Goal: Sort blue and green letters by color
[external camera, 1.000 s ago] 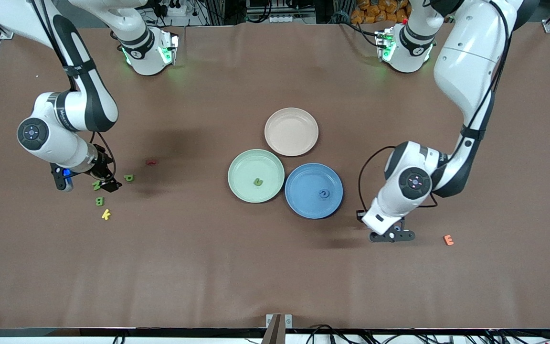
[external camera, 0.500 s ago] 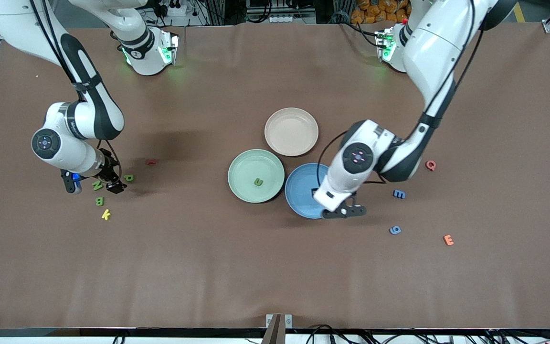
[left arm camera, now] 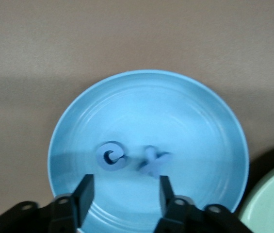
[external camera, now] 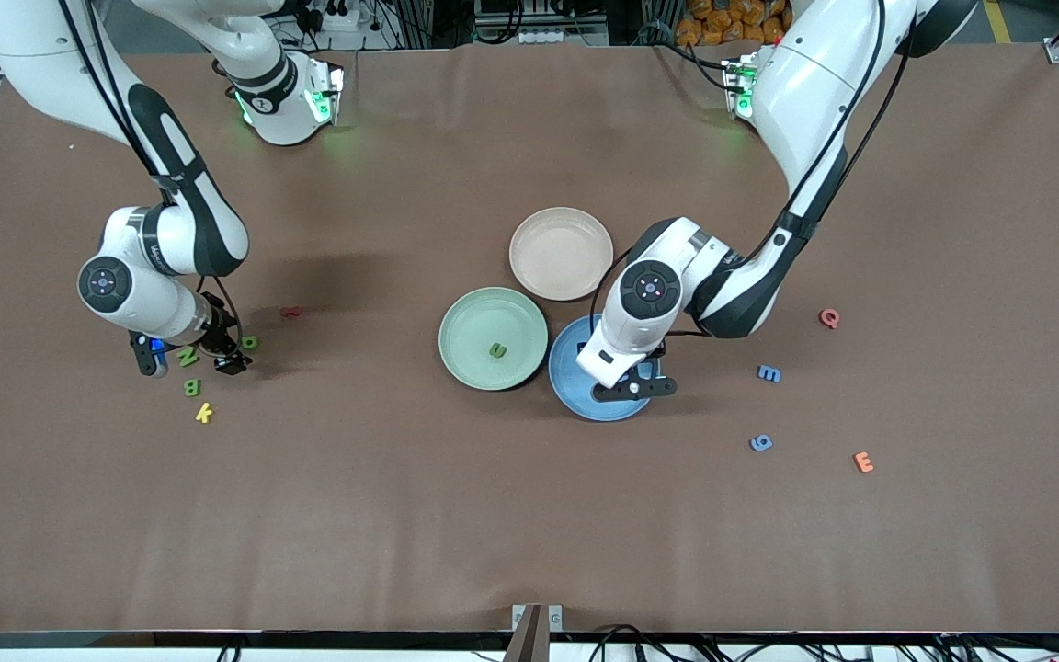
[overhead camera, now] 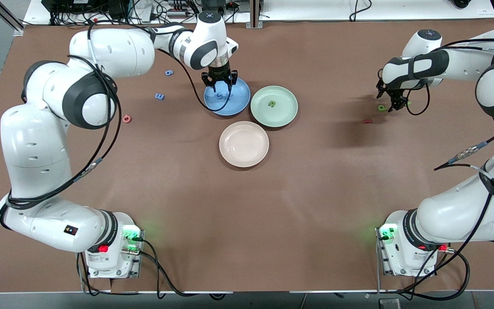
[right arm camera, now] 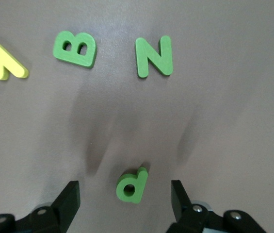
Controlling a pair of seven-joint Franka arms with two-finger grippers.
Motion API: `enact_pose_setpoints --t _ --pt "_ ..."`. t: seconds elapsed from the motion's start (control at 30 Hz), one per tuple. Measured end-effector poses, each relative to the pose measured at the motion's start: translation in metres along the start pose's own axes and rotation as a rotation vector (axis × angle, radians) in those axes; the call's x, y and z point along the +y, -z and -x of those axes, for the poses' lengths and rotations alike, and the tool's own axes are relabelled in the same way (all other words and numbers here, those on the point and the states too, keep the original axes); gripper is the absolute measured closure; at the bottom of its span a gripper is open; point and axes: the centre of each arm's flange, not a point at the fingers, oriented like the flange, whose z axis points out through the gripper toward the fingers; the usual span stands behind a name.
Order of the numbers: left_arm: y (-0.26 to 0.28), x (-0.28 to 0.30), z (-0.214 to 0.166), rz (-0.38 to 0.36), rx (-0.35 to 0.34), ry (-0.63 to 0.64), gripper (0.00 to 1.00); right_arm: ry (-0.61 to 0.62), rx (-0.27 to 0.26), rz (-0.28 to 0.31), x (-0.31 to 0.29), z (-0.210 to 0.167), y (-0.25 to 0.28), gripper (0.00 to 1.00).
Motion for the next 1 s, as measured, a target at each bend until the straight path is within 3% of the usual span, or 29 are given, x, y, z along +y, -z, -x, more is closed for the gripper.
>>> enact_pose_setpoints --t 0.3,0.5,0.57,0.67,0.87,1.0 --pt "-0.004 -0.016 -0.004 -0.042 -0.042 -0.067 0.00 0.000 0.000 0.000 0.000 0.000 -0.013 0.22" --pt "-0.005 -0.051 -0.019 -0.081 -0.046 -0.122 0.00 0.000 -0.001 0.001 0.000 0.000 -0.014 0.24" --pt "-0.005 -0.069 -0.024 -0.108 -0.037 -0.136 0.00 0.000 0.001 -0.003 -0.001 0.000 -0.013 0.31" --pt "-0.003 -0.091 -0.029 -0.118 -0.016 -0.150 0.00 0.001 0.001 -0.004 -0.001 0.001 -0.013 0.32" --pt "0.003 -0.140 -0.031 -0.078 0.049 -0.195 0.00 0.003 0.004 -0.012 -0.004 0.000 -0.010 0.57" --pt "0.004 -0.175 -0.024 -0.061 0.079 -0.229 0.00 0.004 0.005 -0.013 -0.004 0.001 -0.010 0.62"
